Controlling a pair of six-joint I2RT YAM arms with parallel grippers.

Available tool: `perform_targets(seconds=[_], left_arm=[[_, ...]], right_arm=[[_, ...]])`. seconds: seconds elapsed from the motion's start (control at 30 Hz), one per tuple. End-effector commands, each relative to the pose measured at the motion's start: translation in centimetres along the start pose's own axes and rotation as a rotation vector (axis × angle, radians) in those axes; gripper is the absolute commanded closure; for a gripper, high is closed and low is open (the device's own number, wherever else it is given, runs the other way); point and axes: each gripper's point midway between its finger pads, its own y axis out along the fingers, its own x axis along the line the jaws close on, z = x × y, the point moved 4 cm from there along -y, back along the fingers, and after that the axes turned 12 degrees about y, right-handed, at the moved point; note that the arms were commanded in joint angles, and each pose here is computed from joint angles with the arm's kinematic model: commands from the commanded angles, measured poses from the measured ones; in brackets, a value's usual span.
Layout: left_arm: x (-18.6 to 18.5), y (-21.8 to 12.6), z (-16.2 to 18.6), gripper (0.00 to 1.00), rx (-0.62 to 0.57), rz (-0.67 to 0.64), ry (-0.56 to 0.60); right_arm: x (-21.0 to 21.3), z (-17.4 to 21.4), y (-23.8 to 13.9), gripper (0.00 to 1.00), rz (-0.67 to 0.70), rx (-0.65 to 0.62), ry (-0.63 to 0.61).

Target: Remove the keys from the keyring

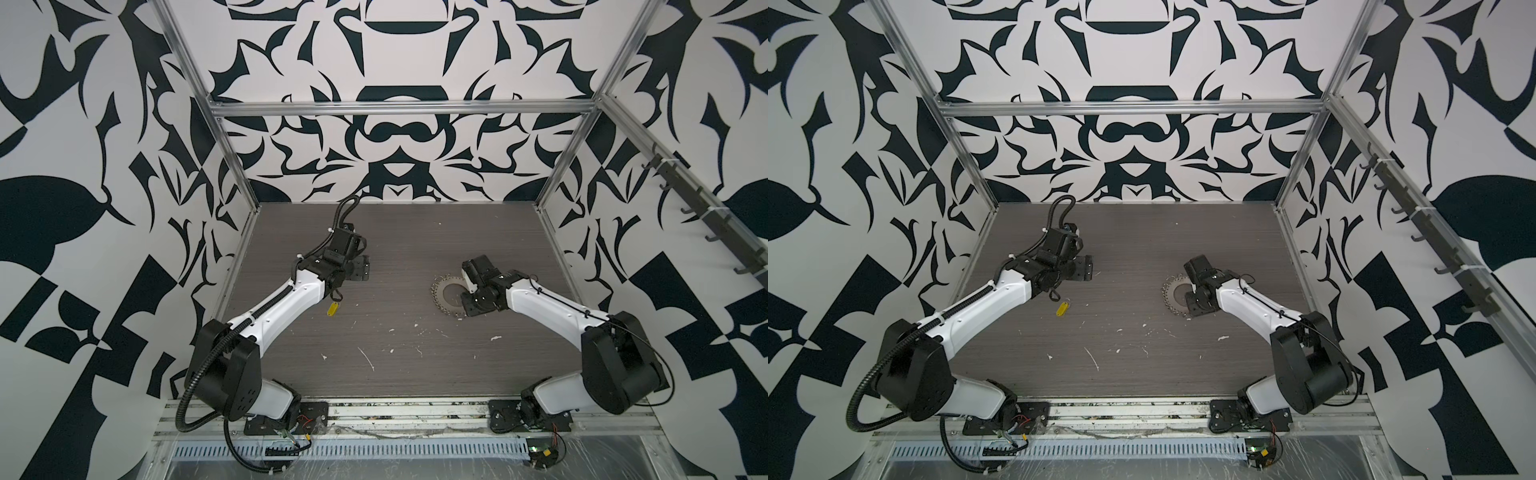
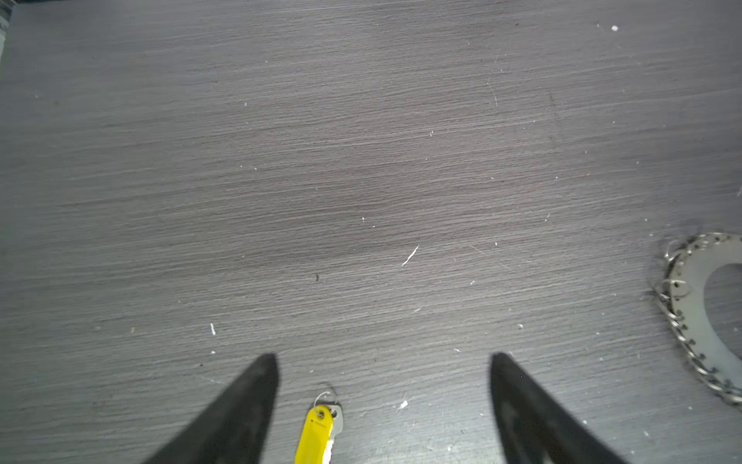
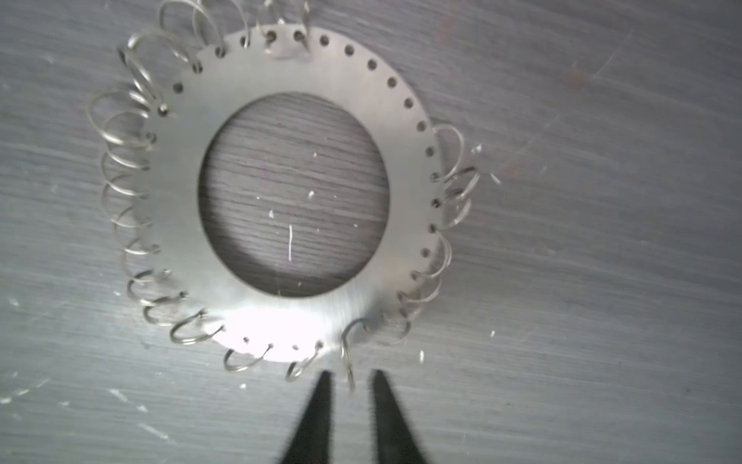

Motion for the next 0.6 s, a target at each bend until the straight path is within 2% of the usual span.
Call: perform_targets(seconds=[0.0, 0.07, 0.13, 0.2, 0.3, 0.4, 0.47, 0.57], left_arm=[[0.2, -1.2, -0.6, 0.01, -0.04, 0.005, -0.004], [1.0, -1.8, -1.1, 0.0, -0.074, -0.013, -0.019], [2.5, -2.5, -1.6, 0.01, -0.137, -0.054, -0.054], [4.7, -2.9, -1.9, 0.01, -0.229, -0.091, -0.095], [8.6, -4.8, -1.7, 0.01, -0.44, -0.21, -0.146], [11.5, -5.5, 0.6, 0.0, -0.576, -0.328, -0.164], [13.0, -5.5, 2.3, 0.01, -0.596, -0.383, -0.203], [14.5, -4.7, 4.4, 0.01, -0.552, -0.446, -0.212]], right_arm=[[0.3, -1.4, -3.3, 0.07, -0.018, -0.046, 0.01], [-0.2, -2.4, -5.0, 0.01, -0.006, -0.098, 0.014], [-1.1, -3.9, -6.4, 0.0, -0.002, -0.187, 0.054], [-3.7, -6.3, -7.5, 0.0, 0.023, -0.349, 0.179], [-7.0, -8.3, -7.1, 0.0, 0.035, -0.629, 0.296], [-9.6, -8.2, -5.1, 0.0, 0.133, -0.735, 0.338], [-10.6, -8.0, -3.6, 0.0, 0.186, -0.76, 0.353], [-11.6, -7.3, -1.3, 0.0, 0.265, -0.836, 0.345]])
